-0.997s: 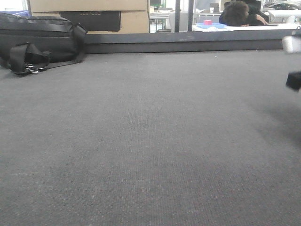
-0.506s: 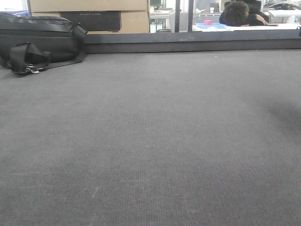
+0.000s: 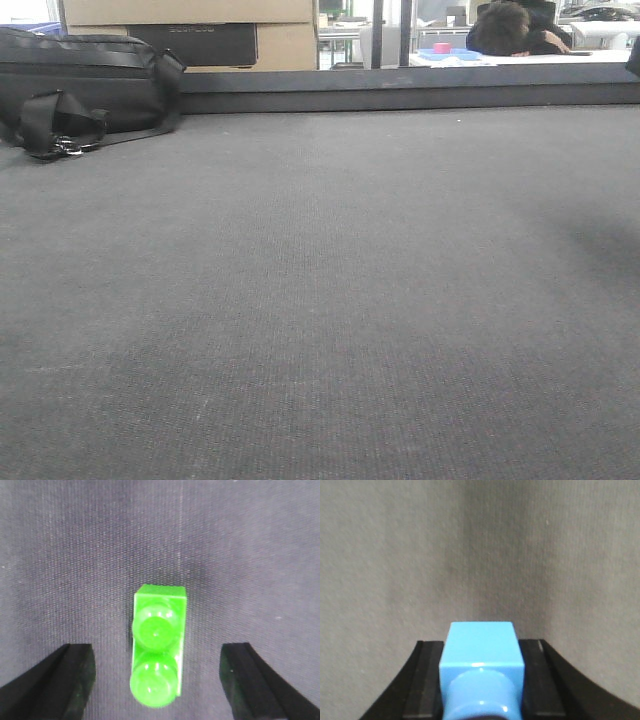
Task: Grab block from conveyor and place in blue bin
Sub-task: 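Lift both held blocks up off the belt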
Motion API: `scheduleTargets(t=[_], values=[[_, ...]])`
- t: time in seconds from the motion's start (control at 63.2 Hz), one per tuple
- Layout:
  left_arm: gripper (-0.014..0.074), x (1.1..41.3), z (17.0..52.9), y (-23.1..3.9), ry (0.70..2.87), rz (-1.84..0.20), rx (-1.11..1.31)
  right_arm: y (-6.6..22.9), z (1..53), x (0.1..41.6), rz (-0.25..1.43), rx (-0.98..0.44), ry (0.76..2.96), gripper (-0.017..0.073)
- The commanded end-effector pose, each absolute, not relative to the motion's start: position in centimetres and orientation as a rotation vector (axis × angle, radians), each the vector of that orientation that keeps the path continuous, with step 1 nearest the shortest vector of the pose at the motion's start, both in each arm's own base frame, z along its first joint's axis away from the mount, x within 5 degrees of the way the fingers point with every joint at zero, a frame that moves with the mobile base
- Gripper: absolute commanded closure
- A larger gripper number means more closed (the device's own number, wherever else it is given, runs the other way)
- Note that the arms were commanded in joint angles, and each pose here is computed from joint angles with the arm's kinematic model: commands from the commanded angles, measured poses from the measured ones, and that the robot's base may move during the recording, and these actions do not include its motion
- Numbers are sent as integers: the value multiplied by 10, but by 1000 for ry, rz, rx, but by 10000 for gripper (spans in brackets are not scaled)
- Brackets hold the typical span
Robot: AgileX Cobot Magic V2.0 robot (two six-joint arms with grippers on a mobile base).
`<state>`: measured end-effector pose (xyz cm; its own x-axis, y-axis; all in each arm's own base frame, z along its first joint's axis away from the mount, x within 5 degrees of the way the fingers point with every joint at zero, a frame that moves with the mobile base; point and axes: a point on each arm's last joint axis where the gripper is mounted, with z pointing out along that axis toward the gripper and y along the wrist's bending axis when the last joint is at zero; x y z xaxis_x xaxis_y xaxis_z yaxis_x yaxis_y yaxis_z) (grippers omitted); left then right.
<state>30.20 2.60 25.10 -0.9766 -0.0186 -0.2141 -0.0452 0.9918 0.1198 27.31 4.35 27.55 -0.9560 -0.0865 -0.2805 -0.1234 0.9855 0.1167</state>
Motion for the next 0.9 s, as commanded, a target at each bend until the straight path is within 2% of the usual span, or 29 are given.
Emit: scheduleTargets(t=[0.0,0.222,0.316,0.364,0.475,0.601,0.744,0.886], values=[[169,305,240,25,2935,165,6,44,279,275,217,-142,2815,721],[170,316,208,29,3036,159,12,45,273,278,226,-139,2843,721],[203,316,206,30,3043,159,9,45,273,277,226,-140,2847,721],[249,316,206,30,3040,159,9,45,273,277,226,-139,2845,721],[431,316,207,30,3039,157,8,45,275,277,226,-139,2841,721],[696,313,211,29,3041,152,2,44,285,272,227,-139,2792,721],[705,304,238,19,2947,60,-24,43,309,266,211,-155,2612,721],[705,284,282,4,2650,-8,-14,39,330,252,195,-141,2379,721]])
